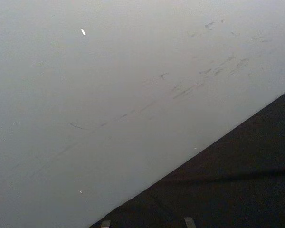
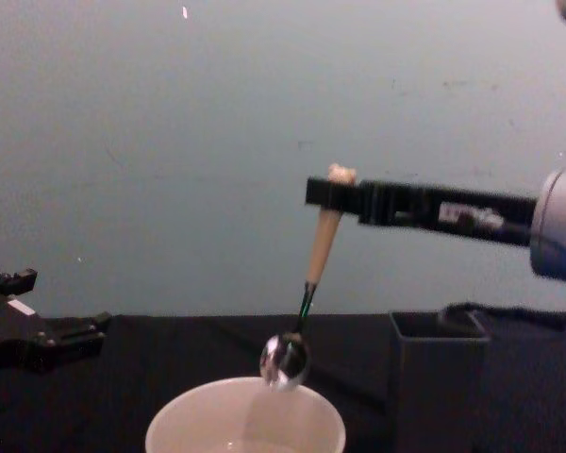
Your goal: Pick up the stirring spoon with one hand, stir inside the cup, then place it back in its original position.
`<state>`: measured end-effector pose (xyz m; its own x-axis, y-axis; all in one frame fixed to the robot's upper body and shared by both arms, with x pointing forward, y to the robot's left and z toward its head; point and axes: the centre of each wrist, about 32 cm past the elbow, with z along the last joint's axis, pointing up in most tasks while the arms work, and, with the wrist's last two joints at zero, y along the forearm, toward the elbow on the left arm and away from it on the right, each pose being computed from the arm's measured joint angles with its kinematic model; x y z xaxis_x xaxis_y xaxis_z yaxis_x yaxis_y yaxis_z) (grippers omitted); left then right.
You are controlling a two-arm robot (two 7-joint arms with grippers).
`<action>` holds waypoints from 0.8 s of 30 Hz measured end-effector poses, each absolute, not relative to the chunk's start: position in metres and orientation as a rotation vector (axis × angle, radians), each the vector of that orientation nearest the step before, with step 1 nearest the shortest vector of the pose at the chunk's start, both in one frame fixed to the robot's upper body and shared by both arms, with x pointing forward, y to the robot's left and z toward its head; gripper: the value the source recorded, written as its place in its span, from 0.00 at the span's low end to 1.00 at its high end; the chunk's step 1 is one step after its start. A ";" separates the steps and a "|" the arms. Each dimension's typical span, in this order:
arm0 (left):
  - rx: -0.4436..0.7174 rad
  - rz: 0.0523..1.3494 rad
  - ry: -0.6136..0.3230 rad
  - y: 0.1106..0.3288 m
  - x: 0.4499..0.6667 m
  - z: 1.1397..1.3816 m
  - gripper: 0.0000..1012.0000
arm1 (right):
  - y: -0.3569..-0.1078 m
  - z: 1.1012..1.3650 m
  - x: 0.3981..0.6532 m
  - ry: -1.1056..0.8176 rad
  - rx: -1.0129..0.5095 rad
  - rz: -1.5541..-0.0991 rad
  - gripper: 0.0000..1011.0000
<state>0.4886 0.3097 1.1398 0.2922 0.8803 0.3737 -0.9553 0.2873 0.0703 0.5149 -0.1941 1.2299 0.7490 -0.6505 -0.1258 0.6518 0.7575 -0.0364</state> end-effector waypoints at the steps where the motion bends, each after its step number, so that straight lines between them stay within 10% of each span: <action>1: 0.305 1.248 -0.285 0.310 0.489 1.140 0.99 | -0.196 1.234 0.516 0.138 0.025 -0.722 0.21; 24: 0.305 1.248 -0.285 0.310 0.489 1.140 0.99 | -0.272 1.269 0.502 0.124 0.151 -0.836 0.21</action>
<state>0.4886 0.3097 1.1397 0.2923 0.8803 0.3737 -0.9552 0.2873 0.0704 0.5023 -0.2724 1.2685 0.6642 -0.7283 -0.1684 0.7459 0.6608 0.0842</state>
